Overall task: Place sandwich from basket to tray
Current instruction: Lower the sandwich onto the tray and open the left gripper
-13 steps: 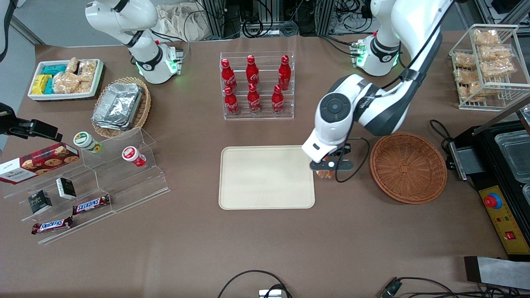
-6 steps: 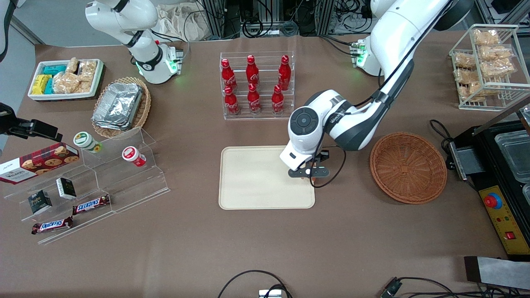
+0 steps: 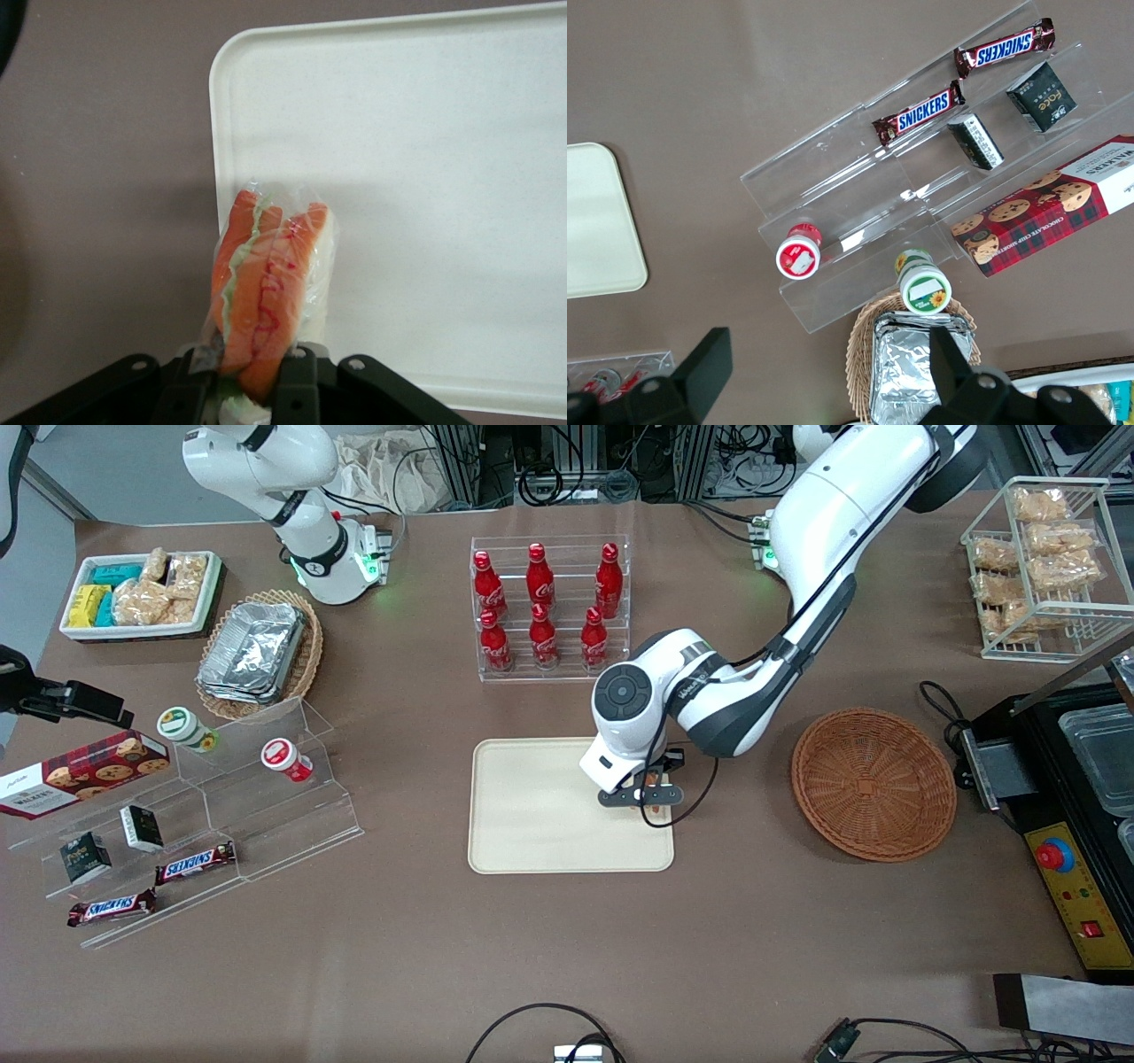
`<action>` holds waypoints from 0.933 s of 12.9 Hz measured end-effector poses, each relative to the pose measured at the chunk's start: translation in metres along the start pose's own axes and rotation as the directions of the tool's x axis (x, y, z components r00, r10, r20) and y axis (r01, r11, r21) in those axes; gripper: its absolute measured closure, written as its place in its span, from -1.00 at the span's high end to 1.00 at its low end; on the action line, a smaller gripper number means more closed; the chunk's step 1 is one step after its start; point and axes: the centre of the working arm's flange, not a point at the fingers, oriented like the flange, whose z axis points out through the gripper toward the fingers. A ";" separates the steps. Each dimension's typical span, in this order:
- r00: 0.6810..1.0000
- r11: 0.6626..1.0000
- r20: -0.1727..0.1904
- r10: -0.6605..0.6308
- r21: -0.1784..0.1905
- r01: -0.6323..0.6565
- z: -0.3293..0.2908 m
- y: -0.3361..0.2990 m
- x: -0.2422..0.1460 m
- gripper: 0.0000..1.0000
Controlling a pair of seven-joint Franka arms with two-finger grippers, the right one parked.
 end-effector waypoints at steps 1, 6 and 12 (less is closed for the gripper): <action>1.000 1.000 -0.001 0.003 0.002 -0.003 0.002 0.003 0.000 -0.55; 1.000 0.999 -0.017 -0.014 0.032 0.015 0.027 0.020 0.001 -0.55; 1.000 0.999 -0.017 -0.009 0.048 0.010 0.040 0.027 -0.002 -0.36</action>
